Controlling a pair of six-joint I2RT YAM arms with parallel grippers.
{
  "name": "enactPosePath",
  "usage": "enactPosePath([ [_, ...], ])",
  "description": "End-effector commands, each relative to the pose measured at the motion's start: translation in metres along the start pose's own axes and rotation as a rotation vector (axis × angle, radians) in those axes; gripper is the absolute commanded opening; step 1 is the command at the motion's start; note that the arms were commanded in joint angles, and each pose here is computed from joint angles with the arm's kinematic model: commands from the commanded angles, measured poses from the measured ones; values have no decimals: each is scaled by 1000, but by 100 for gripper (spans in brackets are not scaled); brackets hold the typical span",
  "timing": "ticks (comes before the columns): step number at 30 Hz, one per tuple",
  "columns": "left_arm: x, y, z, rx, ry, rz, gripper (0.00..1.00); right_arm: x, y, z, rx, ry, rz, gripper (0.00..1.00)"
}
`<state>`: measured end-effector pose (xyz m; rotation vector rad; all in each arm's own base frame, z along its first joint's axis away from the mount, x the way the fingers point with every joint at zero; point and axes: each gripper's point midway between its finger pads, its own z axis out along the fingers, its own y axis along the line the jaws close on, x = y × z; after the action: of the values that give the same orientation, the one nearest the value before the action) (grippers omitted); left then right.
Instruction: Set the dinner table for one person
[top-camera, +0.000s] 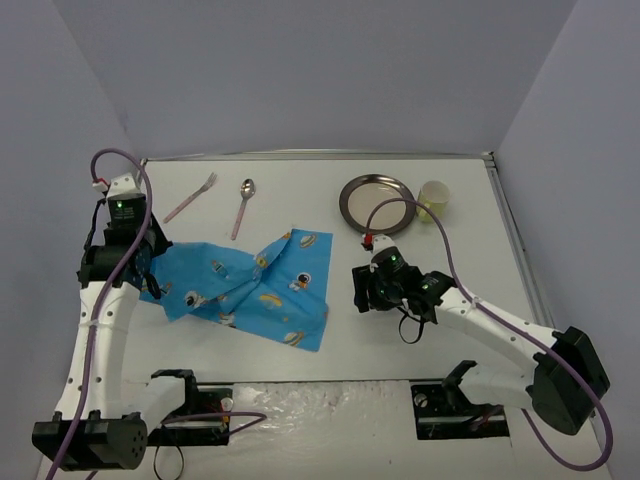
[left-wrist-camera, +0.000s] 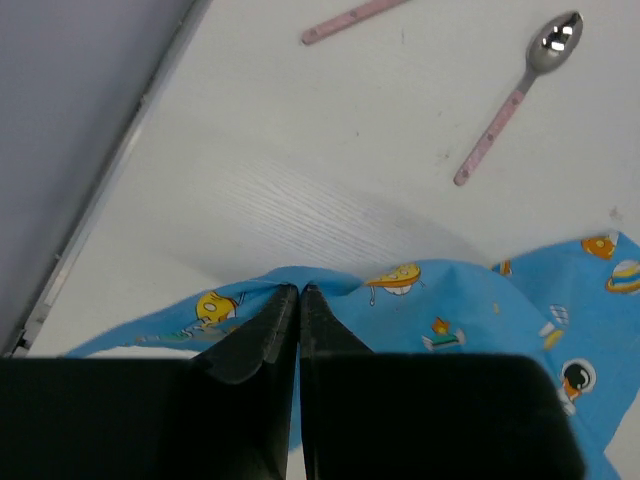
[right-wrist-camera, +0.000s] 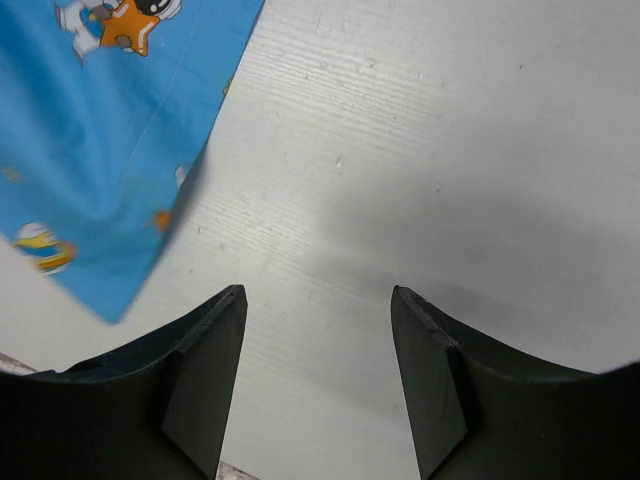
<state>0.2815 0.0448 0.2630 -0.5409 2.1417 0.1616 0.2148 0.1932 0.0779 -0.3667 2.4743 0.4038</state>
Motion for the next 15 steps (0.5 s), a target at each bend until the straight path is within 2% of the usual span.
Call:
enactPosePath([
  [1,17,-15,-11,134,13,8,0,-37,14,5,-30,-68,-34,56],
  [8,43,-5,-12,115,59,16,0,-89,41,50,-82,-132,-114,54],
  [11,48,-4,-13,116,68,7,0,-110,45,79,-55,-134,-166,56],
  [15,48,-4,-17,123,69,1,0,-116,38,122,-2,-91,-232,60],
])
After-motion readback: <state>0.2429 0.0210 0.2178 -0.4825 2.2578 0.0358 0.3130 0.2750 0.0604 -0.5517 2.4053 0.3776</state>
